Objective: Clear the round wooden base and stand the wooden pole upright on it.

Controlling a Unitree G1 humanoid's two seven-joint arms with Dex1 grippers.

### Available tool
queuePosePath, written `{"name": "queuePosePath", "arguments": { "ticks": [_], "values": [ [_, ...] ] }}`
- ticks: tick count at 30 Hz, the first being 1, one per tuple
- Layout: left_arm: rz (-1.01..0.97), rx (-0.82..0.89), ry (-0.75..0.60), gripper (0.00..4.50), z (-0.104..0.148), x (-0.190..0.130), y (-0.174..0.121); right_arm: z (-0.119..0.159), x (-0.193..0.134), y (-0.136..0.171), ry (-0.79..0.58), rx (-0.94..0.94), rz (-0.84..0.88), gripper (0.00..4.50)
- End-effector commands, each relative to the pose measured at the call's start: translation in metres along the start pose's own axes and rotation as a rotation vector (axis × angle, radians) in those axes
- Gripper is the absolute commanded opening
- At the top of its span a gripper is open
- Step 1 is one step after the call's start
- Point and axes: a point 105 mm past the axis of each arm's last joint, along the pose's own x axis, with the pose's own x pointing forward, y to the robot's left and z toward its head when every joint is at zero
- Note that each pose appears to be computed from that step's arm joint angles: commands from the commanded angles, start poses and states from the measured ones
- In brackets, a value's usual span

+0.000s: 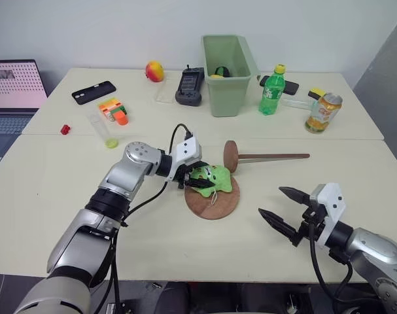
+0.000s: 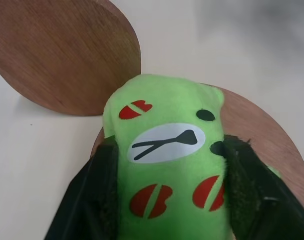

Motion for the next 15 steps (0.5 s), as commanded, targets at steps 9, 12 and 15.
{"name": "queuePosePath", "arguments": {
  "ticks": [9, 12, 15],
  "values": [
    [0.159, -0.124, -0.061, 1.65, 0.03, -0.064, 0.016, 0.031, 0.013, -0.007, -0.08, -0.083, 0.068, 4.5],
    [0.559, -0.146, -0.148, 1.65, 0.034, -0.105, 0.066, 0.039, 0.016, -0.004, -0.099, -0.088, 0.092, 4.5],
    [0.955, -0.242, -0.158, 1.65, 0.01, -0.131, 0.11, 0.052, 0.021, 0.007, -0.139, -0.089, 0.148, 4.5]
  ]
}}
